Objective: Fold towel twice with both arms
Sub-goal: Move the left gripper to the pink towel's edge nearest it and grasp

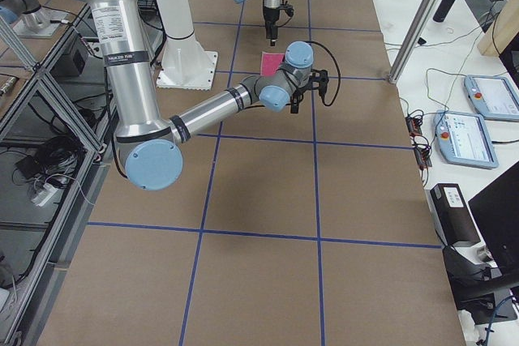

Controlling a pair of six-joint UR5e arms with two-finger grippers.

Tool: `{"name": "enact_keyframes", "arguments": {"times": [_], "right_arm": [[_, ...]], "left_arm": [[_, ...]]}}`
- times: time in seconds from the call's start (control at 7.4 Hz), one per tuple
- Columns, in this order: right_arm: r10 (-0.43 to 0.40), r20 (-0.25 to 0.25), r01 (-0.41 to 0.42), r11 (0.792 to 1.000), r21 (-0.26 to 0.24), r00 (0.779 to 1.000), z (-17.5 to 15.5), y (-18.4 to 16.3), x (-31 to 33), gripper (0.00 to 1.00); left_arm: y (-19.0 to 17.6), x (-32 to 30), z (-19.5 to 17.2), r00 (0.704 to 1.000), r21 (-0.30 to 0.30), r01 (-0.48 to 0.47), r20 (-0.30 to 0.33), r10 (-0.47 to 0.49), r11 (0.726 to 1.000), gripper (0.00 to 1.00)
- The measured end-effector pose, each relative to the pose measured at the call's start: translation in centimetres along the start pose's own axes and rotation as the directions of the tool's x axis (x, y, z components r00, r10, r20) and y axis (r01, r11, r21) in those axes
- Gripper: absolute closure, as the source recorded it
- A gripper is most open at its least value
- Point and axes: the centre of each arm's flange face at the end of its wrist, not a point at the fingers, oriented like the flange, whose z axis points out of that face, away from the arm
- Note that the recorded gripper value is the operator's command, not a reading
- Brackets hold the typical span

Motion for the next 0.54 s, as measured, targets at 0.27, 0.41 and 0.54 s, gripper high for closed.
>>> {"name": "enact_keyframes", "arguments": {"times": [0.27, 0.41, 0.54], "right_arm": [[-0.012, 0.011, 0.012, 1.000, -0.003, 1.000, 0.3, 0.0, -1.1, 0.00], [-0.016, 0.014, 0.016, 1.000, -0.003, 1.000, 0.3, -0.1, -1.5, 0.00], [-0.018, 0.016, 0.018, 1.000, -0.002, 1.000, 0.3, -0.1, -1.7, 0.00]], "left_arm": [[0.6, 0.1, 3.0, 1.000, 0.000, -0.006, 0.008, 0.006, 1.000, 0.05], [0.5, -0.1, 3.9, 1.000, 0.000, -0.007, 0.011, 0.007, 1.000, 0.09], [0.3, -0.3, 4.4, 1.000, -0.001, -0.007, 0.013, 0.007, 1.000, 0.13]]}}
